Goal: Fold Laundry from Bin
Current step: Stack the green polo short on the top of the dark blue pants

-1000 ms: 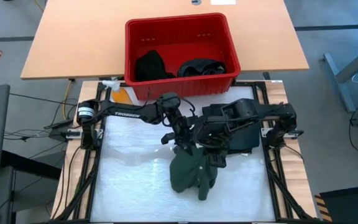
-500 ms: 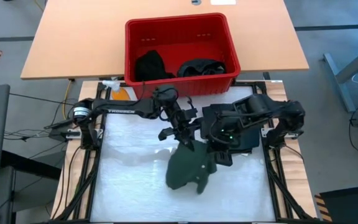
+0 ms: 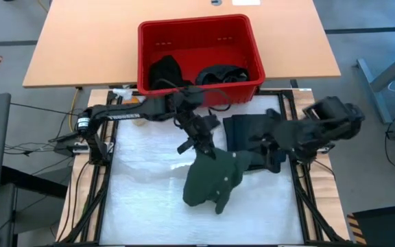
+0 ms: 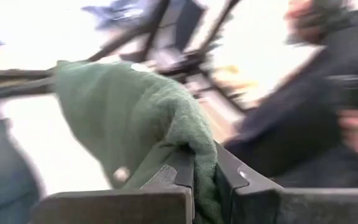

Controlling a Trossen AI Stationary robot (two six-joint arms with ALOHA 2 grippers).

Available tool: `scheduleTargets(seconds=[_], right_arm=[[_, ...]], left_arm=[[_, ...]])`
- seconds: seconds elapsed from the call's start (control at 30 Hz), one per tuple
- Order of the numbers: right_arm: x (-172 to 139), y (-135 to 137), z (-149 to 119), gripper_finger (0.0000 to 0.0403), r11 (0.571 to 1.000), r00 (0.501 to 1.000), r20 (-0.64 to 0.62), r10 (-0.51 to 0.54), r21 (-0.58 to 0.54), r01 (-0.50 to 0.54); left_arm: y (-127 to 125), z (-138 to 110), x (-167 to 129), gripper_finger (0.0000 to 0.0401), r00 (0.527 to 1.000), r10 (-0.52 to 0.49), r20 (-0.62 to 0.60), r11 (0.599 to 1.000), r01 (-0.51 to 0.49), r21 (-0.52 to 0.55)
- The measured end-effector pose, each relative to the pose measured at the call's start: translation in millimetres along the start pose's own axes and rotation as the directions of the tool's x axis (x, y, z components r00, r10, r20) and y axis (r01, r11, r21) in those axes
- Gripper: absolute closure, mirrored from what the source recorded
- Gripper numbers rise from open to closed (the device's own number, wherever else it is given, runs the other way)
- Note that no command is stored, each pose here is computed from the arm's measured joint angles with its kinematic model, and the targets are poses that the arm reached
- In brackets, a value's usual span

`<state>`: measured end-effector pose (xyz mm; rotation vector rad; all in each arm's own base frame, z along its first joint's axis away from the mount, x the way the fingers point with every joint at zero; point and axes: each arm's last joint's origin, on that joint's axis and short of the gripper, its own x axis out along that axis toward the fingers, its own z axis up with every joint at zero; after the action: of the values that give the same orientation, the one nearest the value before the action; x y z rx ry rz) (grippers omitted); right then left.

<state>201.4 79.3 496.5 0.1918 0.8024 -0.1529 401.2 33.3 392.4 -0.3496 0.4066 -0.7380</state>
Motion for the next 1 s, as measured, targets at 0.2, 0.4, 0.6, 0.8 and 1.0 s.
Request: scheduleTargets(seconds=[0.2,0.4,0.6,0.8,1.0], right_arm=[[-8.2,11.7,-28.4,0.0232,0.995,0.994,0.106,0.005,0.103,-0.016],[2.4,19.9,-54.6,0.0275,0.999,0.996,0.093,-0.009,0.038,0.006],[-0.6,4.9,-77.7,0.0328,0.994,0.993,0.104,-0.051,0.106,0.039],[-14.3,-15.8,-97.4,0.0375,0.982,0.994,0.105,-0.008,0.186,-0.012],[-23.0,-31.8,-108.3,0.0386,0.976,0.997,0.056,0.06,0.208,-0.071]], left_arm=[[-30.7,19.1,-33.8,0.0401,0.847,0.514,-0.133,0.858,-0.506,0.09],[-52.5,35.0,-60.3,0.0401,0.66,0.738,-0.136,0.671,-0.739,0.058],[-63.1,36.3,-78.0,0.0401,0.425,0.889,-0.171,0.419,-0.905,-0.074],[-47.0,34.4,-74.6,0.0401,0.192,0.968,-0.161,0.148,-0.956,-0.253],[-6.0,28.8,-41.8,0.0395,0.092,0.985,-0.148,0.031,-0.929,-0.368]])
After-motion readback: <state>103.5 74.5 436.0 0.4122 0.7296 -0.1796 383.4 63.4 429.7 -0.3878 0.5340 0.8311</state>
